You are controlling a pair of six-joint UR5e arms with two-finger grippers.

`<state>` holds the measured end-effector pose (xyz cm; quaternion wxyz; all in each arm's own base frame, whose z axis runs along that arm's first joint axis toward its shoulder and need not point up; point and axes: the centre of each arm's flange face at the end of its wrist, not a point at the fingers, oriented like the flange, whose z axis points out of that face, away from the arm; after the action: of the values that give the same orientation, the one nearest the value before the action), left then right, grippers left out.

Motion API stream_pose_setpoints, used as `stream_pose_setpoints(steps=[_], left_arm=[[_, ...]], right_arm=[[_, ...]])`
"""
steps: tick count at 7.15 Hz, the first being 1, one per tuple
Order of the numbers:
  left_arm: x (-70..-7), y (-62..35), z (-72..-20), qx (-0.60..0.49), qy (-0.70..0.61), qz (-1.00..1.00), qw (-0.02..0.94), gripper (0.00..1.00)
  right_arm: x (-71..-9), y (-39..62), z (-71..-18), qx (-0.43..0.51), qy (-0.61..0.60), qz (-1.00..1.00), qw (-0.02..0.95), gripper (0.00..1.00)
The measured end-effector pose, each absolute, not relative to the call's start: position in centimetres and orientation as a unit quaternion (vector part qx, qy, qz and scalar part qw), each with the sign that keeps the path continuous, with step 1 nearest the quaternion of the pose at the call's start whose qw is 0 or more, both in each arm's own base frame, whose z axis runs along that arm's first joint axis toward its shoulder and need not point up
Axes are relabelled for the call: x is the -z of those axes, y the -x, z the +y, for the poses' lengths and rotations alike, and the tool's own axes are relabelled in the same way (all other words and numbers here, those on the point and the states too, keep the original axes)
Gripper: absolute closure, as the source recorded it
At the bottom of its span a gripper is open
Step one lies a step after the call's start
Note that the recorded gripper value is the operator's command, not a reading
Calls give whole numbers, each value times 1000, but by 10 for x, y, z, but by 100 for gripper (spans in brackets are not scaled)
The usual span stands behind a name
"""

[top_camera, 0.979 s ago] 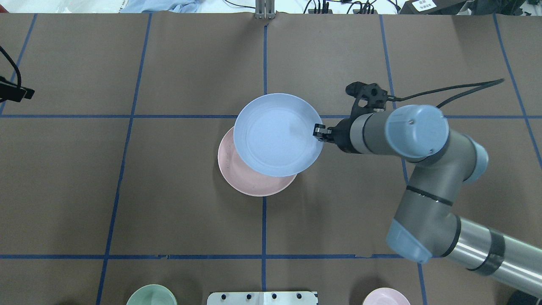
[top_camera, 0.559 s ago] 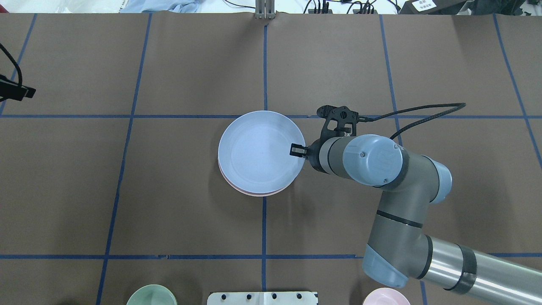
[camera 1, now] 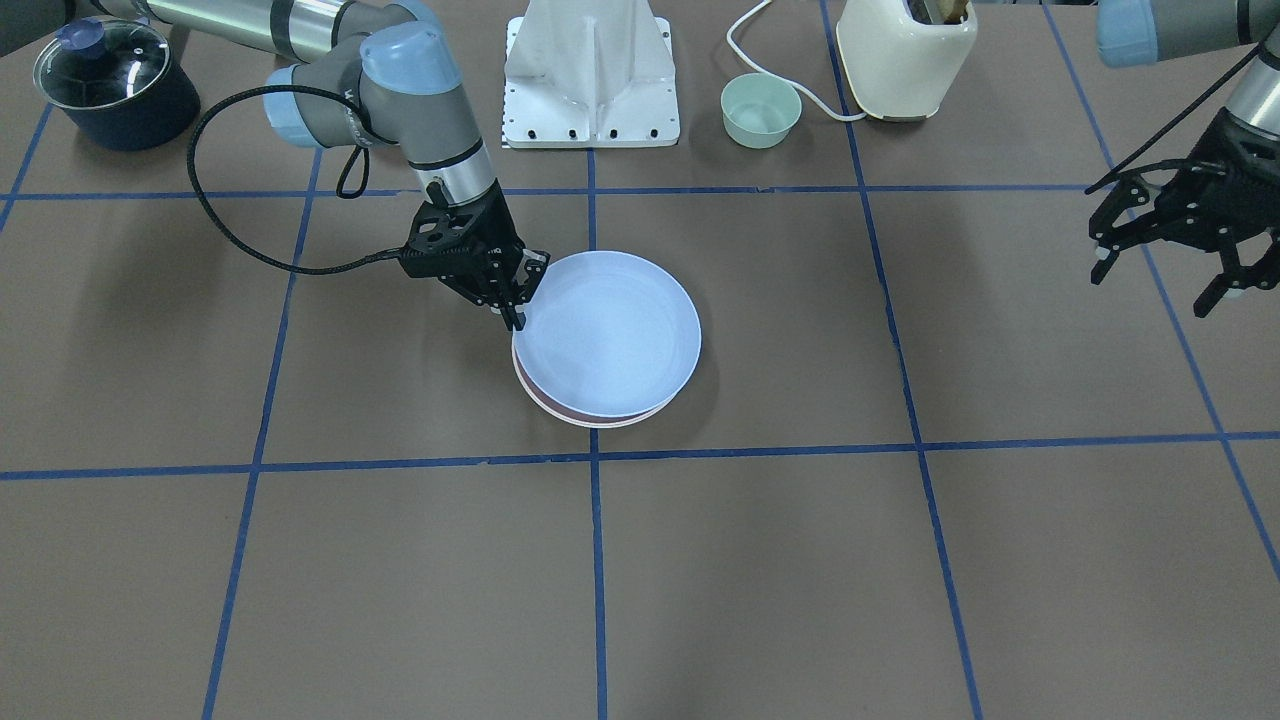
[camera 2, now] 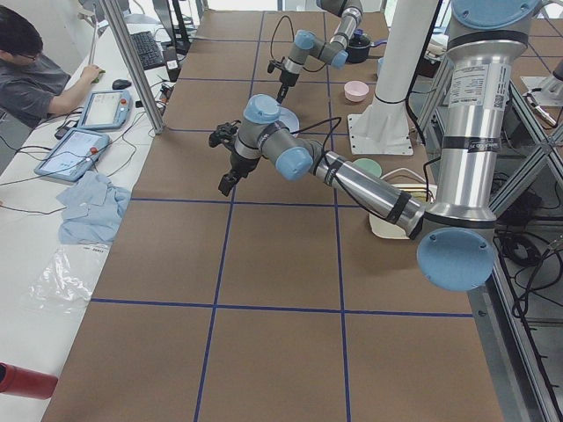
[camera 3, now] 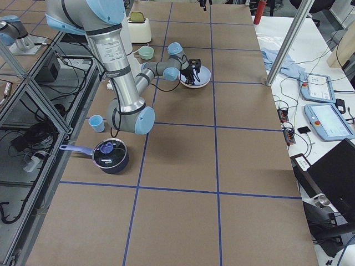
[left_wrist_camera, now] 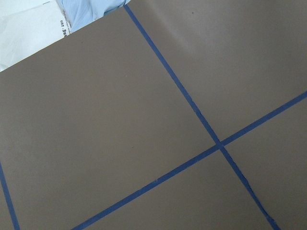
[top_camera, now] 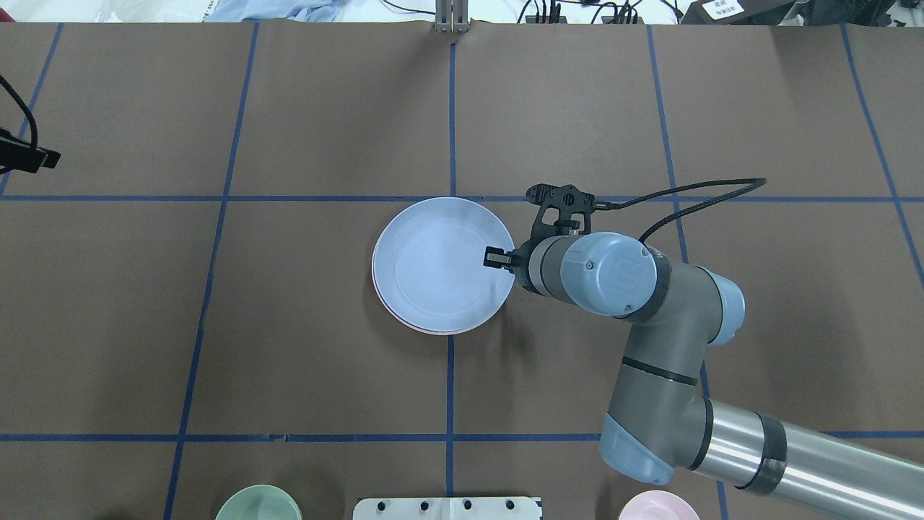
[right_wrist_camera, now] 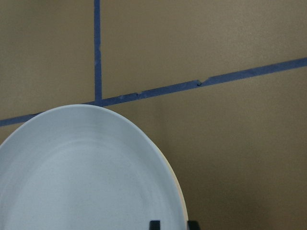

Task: Stack three plates with pink and blue
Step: 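Open the right gripper and withdraw it away from the stack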

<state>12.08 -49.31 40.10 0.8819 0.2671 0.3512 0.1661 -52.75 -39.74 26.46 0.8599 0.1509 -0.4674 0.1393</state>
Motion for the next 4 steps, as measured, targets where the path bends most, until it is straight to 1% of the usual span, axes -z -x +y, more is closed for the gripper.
stream_pose_setpoints(steps=[2,3,4], left_arm=[[-403,-121,-494,-166,-265,351,883,0],[-406,-120,-494,-165,-263,350,884,0],[-413,-118,-493,-162,-258,348,887,0]], right_arm=[[-253,509,-402,-128,-152,-441,875,0],[-242,482,-413,-110,-148,-422,888,0],[-235,439,-436,-85,-134,-411,898,0]])
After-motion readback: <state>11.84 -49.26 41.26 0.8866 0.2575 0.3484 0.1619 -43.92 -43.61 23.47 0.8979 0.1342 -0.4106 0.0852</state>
